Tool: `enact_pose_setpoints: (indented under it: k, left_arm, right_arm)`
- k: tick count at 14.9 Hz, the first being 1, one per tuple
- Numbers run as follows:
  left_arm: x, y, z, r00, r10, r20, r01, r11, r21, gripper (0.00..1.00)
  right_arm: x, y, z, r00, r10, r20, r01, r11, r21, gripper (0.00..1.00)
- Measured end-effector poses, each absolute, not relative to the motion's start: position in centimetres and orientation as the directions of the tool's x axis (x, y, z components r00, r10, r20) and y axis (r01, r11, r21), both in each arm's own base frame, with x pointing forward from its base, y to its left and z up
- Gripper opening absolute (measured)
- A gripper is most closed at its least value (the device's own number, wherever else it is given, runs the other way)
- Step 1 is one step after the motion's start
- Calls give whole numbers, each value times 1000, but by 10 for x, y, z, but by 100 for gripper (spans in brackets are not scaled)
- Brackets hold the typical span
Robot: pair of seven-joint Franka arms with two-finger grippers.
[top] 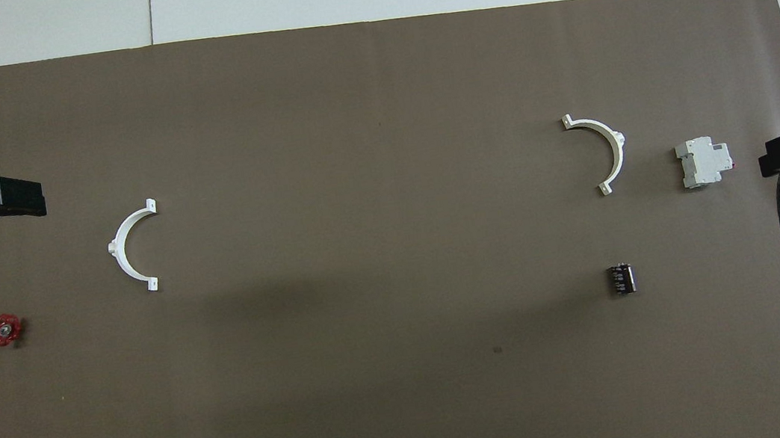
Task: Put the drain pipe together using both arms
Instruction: 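Move the right gripper toward the white clamp half near it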
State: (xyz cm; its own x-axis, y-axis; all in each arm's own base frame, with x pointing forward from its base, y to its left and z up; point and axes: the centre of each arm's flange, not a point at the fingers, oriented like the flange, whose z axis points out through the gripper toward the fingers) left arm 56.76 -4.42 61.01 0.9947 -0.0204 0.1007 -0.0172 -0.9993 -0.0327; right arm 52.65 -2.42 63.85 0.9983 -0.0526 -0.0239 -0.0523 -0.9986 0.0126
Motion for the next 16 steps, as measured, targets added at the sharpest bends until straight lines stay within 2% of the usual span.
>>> enact_pose_setpoints:
  k: [5,8,11,16]
  left_arm:
    - [568,-43,610,995,-19,101,-16,-999,-33,100]
    - [568,-43,610,995,-19,101,-16,-999,-33,100]
    - [568,-43,610,995,-19,101,-16,-999,-33,100]
    - [568,-43,610,995,-19,101,-15,-999,-33,100]
  right_arm:
    - [529,-24,636,999,-43,-5,-43,-999,12,100]
    - [545,-21,607,998,38,43,37,-999,16,100]
    - [587,-18,554,981,155,116,150,-988,47,100]
    - [662,-4,414,942,291,165,292,-956,20,100]
